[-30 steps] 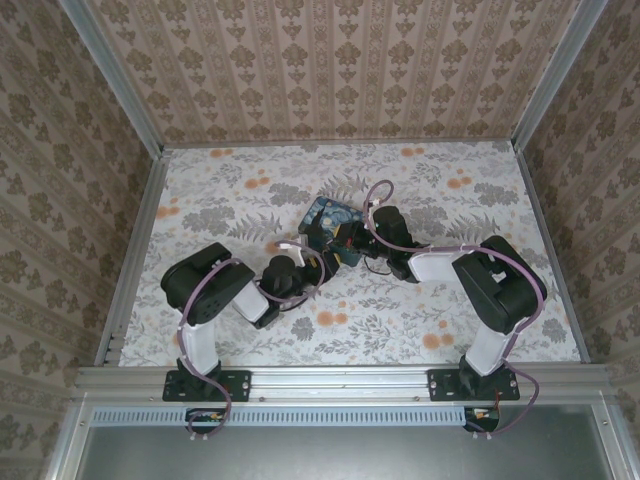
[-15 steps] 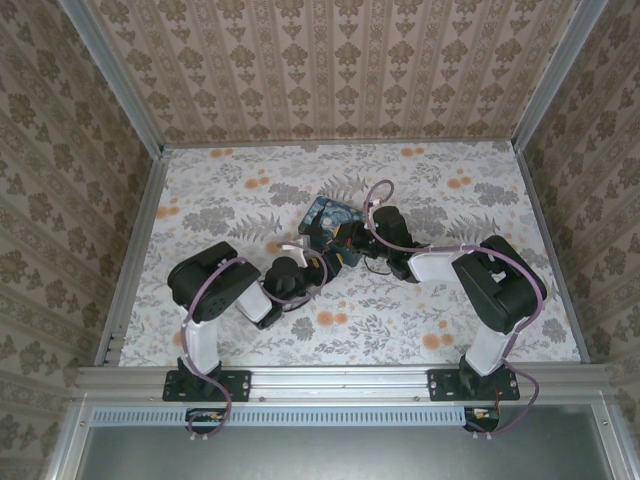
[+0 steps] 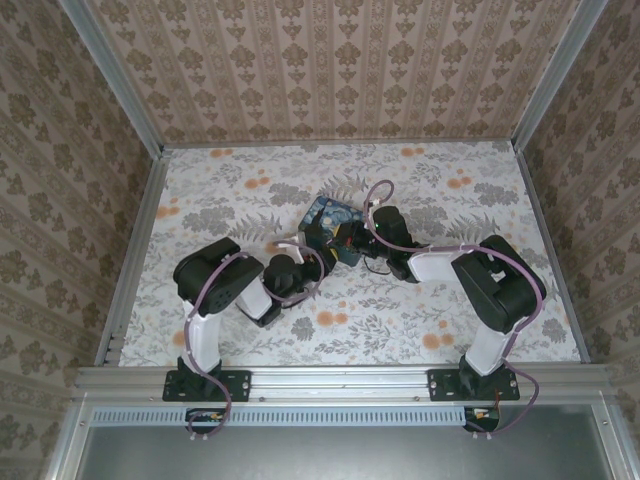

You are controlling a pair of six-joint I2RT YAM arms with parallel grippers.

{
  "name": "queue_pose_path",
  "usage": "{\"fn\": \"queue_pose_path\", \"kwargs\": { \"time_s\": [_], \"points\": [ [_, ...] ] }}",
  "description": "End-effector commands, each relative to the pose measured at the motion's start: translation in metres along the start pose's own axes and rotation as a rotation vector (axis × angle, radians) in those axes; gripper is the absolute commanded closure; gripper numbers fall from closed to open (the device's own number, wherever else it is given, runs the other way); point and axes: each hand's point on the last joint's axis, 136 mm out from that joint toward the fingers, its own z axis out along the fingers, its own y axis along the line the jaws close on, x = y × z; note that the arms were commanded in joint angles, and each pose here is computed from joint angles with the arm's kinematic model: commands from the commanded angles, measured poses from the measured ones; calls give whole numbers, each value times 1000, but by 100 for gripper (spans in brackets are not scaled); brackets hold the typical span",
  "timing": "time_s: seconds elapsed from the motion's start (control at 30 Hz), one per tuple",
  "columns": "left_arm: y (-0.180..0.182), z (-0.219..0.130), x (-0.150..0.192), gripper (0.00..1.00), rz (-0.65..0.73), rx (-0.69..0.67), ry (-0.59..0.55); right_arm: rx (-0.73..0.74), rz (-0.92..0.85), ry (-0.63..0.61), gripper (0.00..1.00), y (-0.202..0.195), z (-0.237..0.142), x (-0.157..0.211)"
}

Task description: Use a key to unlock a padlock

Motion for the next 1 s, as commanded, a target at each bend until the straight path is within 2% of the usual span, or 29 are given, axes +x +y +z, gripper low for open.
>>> {"fn": "queue_pose_path", "kwargs": {
  "time_s": [0.0, 0.27, 0.43, 0.77, 0.97],
  "points": [
    [47, -2, 29, 51, -1, -172, 115, 118, 54, 102, 100, -39, 4, 31],
    [57, -5, 39, 56, 68, -249, 200, 118, 53, 102, 100, -39, 5, 31],
    [59, -4, 38, 60, 84, -265, 207, 118, 58, 103, 100, -40, 5, 32],
    [62, -1, 38, 73, 75, -265, 201, 118, 59, 101, 100, -41, 4, 32],
    [60, 0, 38, 86, 72, -256, 205, 119, 59, 103, 100, -41, 5, 33]
  ]
}}
